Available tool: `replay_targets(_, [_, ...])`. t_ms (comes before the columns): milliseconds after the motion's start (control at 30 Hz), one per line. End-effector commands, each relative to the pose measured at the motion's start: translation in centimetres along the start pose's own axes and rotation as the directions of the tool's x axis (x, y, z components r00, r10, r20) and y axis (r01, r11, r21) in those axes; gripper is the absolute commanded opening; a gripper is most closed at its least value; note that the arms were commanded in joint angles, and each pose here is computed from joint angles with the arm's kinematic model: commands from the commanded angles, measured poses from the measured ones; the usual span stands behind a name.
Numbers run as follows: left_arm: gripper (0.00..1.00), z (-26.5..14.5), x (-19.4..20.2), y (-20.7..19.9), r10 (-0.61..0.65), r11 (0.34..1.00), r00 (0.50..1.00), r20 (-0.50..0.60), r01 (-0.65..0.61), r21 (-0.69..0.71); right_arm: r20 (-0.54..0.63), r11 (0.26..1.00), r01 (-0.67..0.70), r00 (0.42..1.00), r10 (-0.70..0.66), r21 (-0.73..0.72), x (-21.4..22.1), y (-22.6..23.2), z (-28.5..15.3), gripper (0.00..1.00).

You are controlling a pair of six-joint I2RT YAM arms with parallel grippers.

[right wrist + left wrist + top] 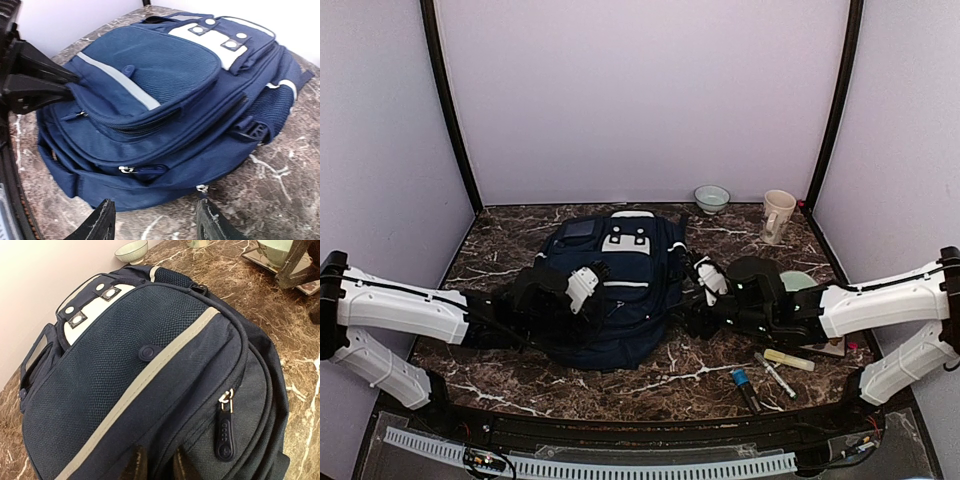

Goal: Pack the student bag
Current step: Unzip the upper front pocket of the student bag, then grab the upper front pocket of the student bag.

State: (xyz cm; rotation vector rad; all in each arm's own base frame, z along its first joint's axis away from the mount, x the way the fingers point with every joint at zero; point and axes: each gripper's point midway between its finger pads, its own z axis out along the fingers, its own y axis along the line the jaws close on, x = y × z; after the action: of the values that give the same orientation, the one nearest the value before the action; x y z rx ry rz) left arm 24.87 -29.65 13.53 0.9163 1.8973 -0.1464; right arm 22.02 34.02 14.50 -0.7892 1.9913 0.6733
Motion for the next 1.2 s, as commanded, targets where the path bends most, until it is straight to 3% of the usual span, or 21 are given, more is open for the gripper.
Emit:
replay_targets(0, [0.24, -2.0, -2.4, 0.2, -0.065, 0.998, 0.998, 0.020, 0.065, 0.015, 0.094, 0.994, 0.030, 0.995, -0.040, 0.105, -1.6, -2.0, -0.4, 0.56])
replay_targets(167, [0.38, -3.2, -2.3, 0.8, -0.101, 0.995, 0.993, -0.064, 0.100, -0.013, 0.089, 0.994, 0.014, 0.996, -0.024, 0.110, -0.8, -2.2, -0.2, 0.56])
replay_targets(533, [0.40, -3.9, -2.2, -1.3, -0.254, 0.967, 0.949, -0.188, 0.255, -0.021, 0.106, 0.992, -0.009, 0.994, -0.004, 0.127, 0.0, -2.8, -0.6, 0.56])
replay_targets(767, [0.41, -2.3, -2.2, -3.0, -0.260, 0.965, 0.941, -0.216, 0.261, -0.025, 0.114, 0.994, -0.024, 0.993, 0.012, 0.108, 0.1, -2.6, -0.7, 0.56])
replay_targets(1167, [0.41, -0.3, -1.9, -5.1, -0.151, 0.985, 0.961, -0.232, 0.165, 0.043, 0.113, 0.995, -0.034, 0.993, 0.022, 0.097, 0.7, -2.6, -1.1, 0.56])
